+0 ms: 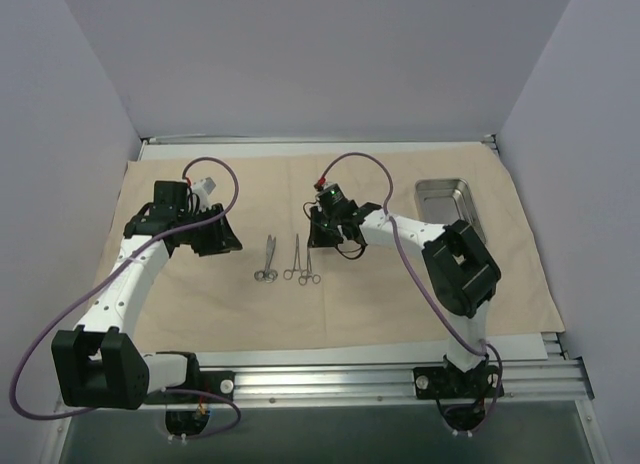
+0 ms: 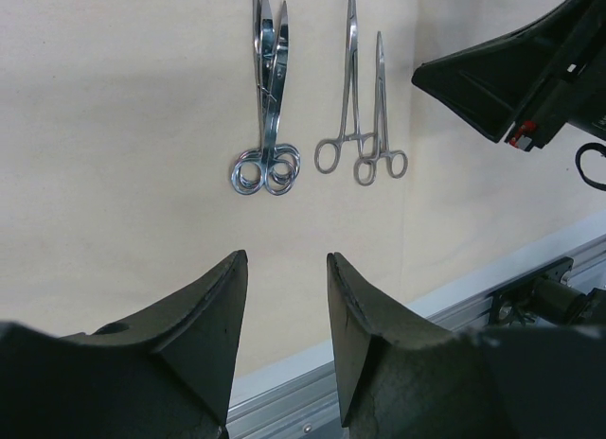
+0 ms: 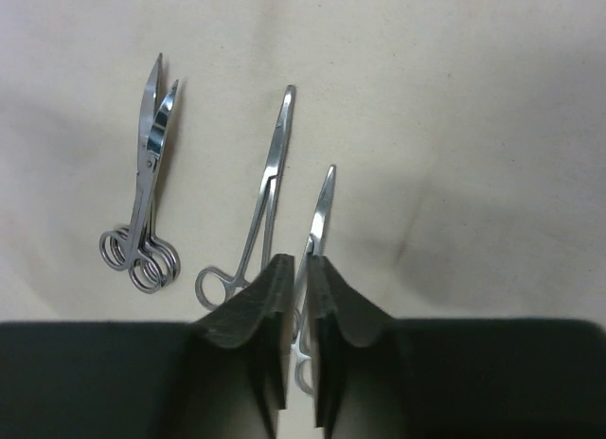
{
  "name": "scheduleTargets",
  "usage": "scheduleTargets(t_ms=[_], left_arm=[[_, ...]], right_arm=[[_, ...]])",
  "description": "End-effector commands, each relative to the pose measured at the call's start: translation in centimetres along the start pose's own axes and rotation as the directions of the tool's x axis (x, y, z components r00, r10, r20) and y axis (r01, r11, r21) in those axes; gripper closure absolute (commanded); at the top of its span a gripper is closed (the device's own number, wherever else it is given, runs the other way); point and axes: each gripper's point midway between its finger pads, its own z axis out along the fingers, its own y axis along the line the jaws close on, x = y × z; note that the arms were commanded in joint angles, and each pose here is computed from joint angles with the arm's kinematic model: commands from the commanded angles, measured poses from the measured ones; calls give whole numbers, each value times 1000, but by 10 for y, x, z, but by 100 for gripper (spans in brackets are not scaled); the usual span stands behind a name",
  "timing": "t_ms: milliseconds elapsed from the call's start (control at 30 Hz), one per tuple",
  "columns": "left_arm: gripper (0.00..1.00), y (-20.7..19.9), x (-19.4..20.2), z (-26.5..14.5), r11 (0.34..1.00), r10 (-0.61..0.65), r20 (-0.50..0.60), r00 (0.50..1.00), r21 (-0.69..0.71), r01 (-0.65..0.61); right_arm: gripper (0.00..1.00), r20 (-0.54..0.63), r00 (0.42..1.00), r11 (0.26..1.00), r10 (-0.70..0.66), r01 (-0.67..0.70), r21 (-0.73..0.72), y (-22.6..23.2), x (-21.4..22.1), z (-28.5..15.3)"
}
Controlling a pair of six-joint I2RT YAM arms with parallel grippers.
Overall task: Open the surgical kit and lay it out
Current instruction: Place the medical item in the surgical kit.
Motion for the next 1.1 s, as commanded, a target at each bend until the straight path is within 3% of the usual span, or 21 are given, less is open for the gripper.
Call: scheduleTargets(t_ms=[0, 33, 367, 1067], left_arm=[[52, 3, -6, 1, 1000, 24, 19, 1000, -6, -24], [52, 3, -6, 2, 1000, 23, 18, 1000, -5, -23], [52, 3, -6, 2, 1000, 20, 20, 1000, -4, -20], [52, 1, -6, 0, 1000, 21, 29, 999, 7, -21]], right_arm=[[82, -36, 999, 999, 10, -8, 54, -6, -3, 4], [78, -44, 999, 998, 12, -10, 59, -7, -1, 5], [70, -124, 992, 979, 11, 15, 203, -20, 12, 19], [77, -132, 991, 976, -26, 54, 212, -3, 20, 9]])
